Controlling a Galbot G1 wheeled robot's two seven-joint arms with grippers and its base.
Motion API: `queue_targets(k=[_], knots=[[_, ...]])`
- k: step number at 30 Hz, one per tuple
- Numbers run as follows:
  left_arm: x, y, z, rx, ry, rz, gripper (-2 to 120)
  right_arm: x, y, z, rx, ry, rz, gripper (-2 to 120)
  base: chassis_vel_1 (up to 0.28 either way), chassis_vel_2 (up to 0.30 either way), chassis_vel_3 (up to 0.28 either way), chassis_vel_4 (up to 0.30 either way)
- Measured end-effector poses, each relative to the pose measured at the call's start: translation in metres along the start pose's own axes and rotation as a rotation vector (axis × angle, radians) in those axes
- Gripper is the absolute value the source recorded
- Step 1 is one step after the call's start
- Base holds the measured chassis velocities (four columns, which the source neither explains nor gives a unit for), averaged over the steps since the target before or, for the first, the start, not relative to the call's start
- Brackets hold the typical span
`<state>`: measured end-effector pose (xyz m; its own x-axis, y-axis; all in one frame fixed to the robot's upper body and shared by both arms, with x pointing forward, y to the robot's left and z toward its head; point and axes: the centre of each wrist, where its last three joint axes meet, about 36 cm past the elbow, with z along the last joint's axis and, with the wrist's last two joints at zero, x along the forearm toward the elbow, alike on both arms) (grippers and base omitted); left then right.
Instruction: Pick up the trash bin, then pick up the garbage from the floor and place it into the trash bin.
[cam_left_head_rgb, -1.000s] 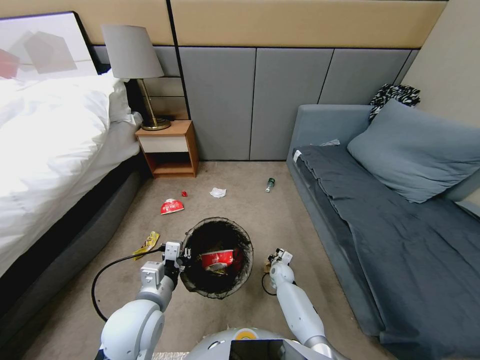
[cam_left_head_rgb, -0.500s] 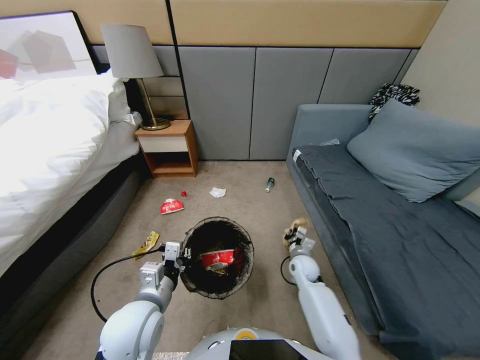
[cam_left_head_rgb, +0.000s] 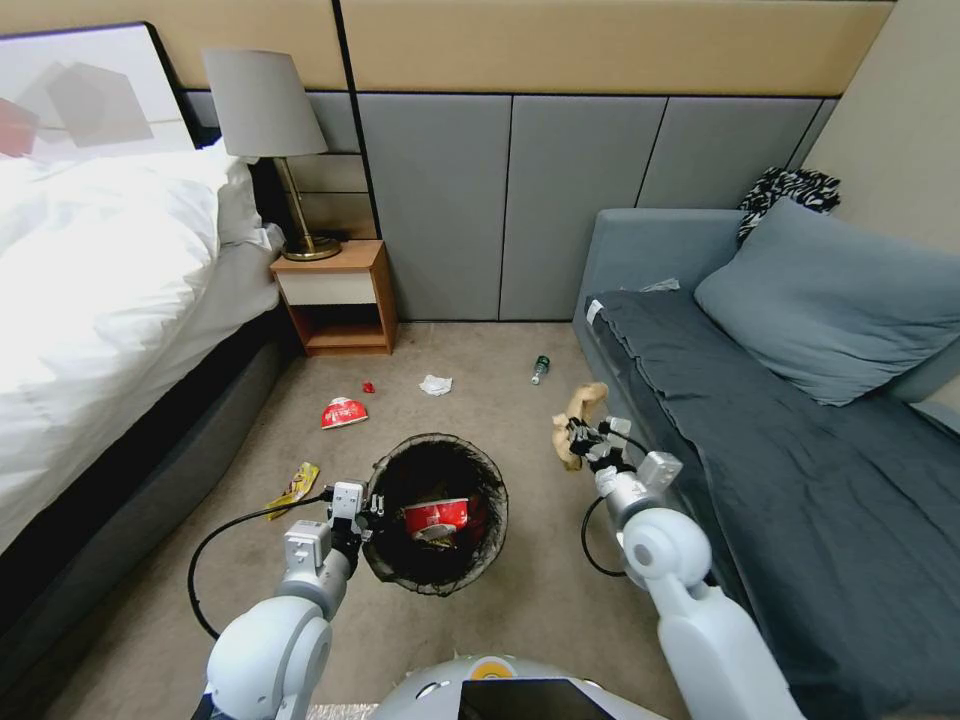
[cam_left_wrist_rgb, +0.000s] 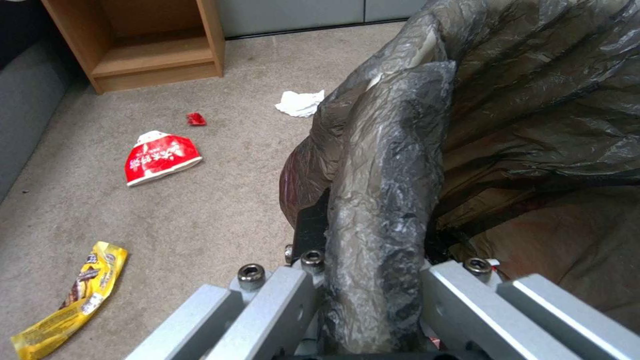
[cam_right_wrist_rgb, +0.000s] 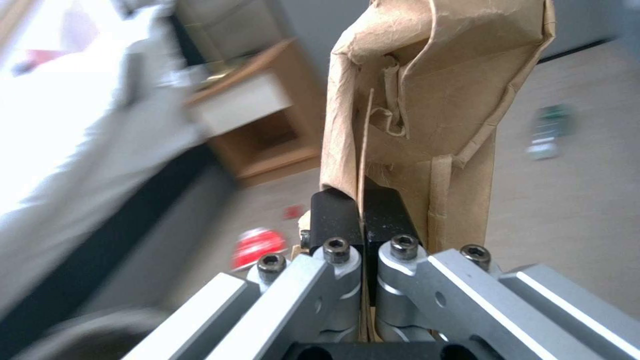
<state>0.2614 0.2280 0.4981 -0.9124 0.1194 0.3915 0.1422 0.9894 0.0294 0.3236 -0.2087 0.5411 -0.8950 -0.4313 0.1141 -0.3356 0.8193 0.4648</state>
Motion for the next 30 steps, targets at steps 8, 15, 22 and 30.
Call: queue_targets(k=[8, 15, 22, 30], knots=[[-0.005, 0.006, -0.003, -0.013, -0.001, 0.012, 1, 0.024, 0.032, -0.011, 0.03, 0.076, -0.243, 0, 0.0, 0.0, 0.0, 0.0], [-0.009, 0.007, -0.005, -0.007, 0.002, 0.023, 1, 0.026, 0.043, -0.013, 0.088, 0.154, -0.406, 0, 0.0, 0.0, 0.0, 0.0], [-0.01, 0.007, -0.006, -0.003, 0.006, 0.027, 1, 0.025, 0.052, -0.002, 0.093, 0.212, -0.465, 0, 0.0, 0.0, 0.0, 0.0], [-0.01, 0.007, -0.006, -0.001, 0.007, 0.027, 1, 0.023, 0.058, 0.007, 0.09, 0.239, -0.486, 0, 0.0, 0.0, 0.0, 0.0]])
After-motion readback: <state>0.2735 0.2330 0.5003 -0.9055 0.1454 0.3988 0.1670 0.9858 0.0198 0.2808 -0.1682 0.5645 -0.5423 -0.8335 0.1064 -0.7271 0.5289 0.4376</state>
